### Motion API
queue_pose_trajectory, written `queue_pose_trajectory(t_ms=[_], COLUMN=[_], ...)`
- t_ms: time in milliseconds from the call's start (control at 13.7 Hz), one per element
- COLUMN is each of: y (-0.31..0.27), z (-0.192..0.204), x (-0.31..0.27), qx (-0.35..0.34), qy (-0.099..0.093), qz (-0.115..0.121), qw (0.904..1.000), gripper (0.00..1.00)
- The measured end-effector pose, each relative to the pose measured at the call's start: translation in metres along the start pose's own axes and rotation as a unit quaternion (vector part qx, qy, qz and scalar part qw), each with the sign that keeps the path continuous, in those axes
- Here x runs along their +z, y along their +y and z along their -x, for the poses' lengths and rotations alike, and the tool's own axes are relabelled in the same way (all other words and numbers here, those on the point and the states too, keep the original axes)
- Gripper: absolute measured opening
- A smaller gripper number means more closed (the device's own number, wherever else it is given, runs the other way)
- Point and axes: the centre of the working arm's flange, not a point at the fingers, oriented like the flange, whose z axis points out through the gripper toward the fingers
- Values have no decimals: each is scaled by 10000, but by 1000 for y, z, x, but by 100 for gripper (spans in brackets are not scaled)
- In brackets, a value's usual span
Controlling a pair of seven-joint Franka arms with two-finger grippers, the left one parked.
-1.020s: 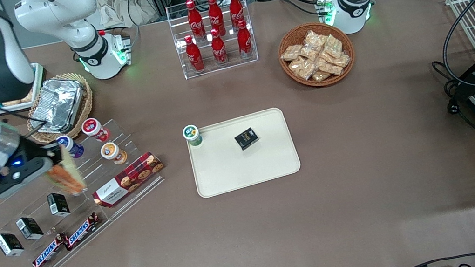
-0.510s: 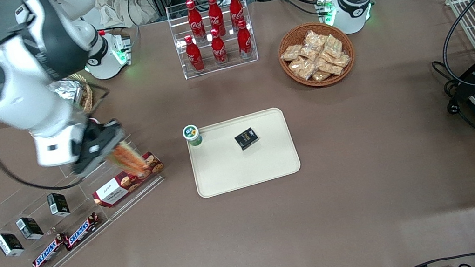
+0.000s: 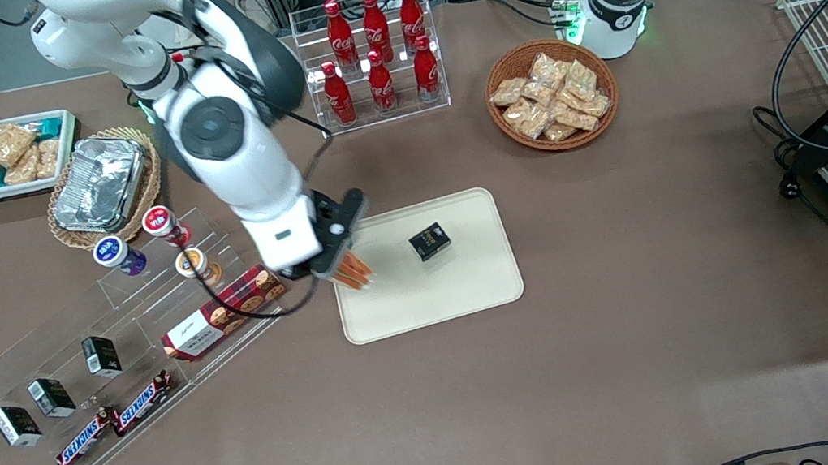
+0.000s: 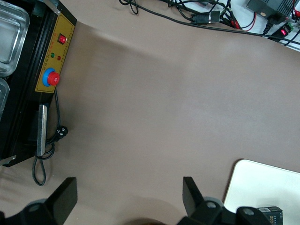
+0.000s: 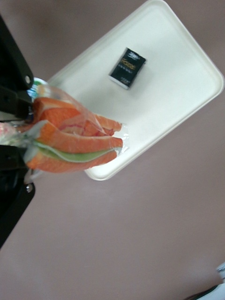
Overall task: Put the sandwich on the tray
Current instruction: 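Lift the sandwich out of the rack and carry it over the cream tray, then lower the sandwich onto the tray beside the black pack and open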
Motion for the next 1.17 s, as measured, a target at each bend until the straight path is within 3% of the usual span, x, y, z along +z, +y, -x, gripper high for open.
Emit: queue_pose_trajectory(t_ms=[291,728,1166], y=[-38,-59,-72], z=[-40,-60,-63], x=[73,146,188], qx=[-643,-1681,-2176], qy=[374,742,796], qz=[93,331,410], qw=[9972,9824,9719], gripper=[18,18,18])
